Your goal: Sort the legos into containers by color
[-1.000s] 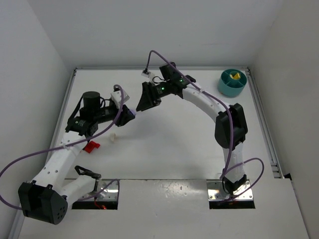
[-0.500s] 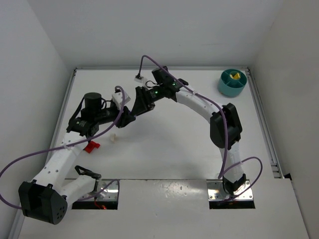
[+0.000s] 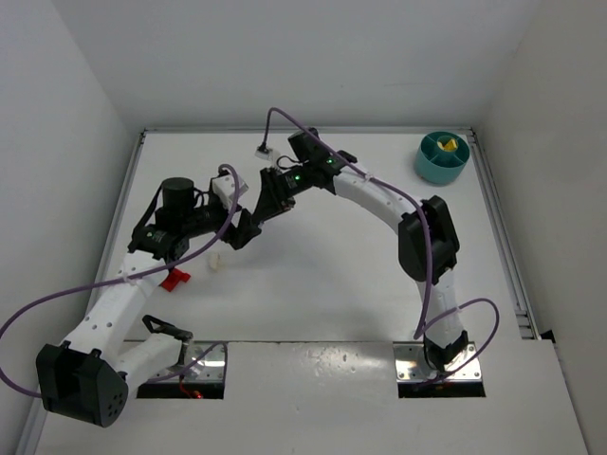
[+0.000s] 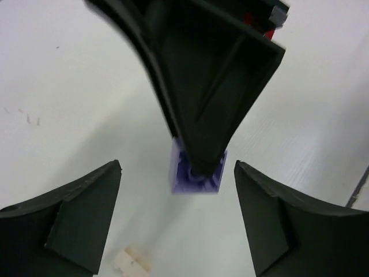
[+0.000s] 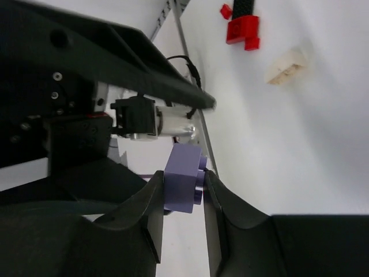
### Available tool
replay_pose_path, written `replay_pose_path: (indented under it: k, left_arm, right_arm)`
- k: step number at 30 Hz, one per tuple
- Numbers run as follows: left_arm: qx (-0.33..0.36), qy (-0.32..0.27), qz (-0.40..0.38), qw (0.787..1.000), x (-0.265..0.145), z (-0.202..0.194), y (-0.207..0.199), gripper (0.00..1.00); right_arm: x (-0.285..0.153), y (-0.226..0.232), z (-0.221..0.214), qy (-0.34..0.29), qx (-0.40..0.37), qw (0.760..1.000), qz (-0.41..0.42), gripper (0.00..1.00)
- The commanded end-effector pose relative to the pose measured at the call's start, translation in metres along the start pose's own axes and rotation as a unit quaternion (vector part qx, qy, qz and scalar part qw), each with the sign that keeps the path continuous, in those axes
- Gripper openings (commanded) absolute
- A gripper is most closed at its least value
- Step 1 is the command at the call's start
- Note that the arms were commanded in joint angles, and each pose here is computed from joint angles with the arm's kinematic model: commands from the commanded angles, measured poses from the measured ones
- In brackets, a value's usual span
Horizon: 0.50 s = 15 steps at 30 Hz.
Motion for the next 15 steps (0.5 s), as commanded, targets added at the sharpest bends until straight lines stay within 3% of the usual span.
replay_pose_path:
  k: [1, 4, 9, 13, 15]
  left_arm:
    - [0.005, -0.005, 0.047, 0.999, -0.003, 0.006, 0.008, 0.88]
    - [0.001, 0.014, 0.087, 0.996, -0.010, 0.002, 0.013, 0.99]
    - [-0.030, 0.038, 0.143, 0.989, -0.025, 0.004, 0.028, 0.99]
    - [-0.050, 0.070, 0.192, 0.978, -0.029, -0.006, 0.036, 0.99]
    - [-0.060, 0.087, 0.190, 0.976, -0.026, -0.013, 0.038, 0.99]
  right_arm:
    - [-0.036, 0.000, 0.011, -0.033, -0.044, 0.998, -0.029, 0.05]
    - [-0.079, -0.027, 0.026, -0.080, -0.042, 0.990, -0.106, 0.04]
    - [-0.178, -0.073, 0.041, -0.154, -0.038, 0.957, -0.244, 0.04]
    - [-0.296, -0.120, 0.041, -0.229, -0.026, 0.879, -0.418, 0.02]
    - [-0.330, -0.132, 0.038, -0.239, -0.032, 0.846, -0.476, 0.02]
Point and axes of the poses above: each gripper's point midway between its finger pads, its own x axis out along the fingers, its own y axis along the line the jaws close on, z = x × y, the point moved 7 cm from there along -x, back along the fingers, and after that the axes turned 6 degrees about x, right-handed, at the moved point
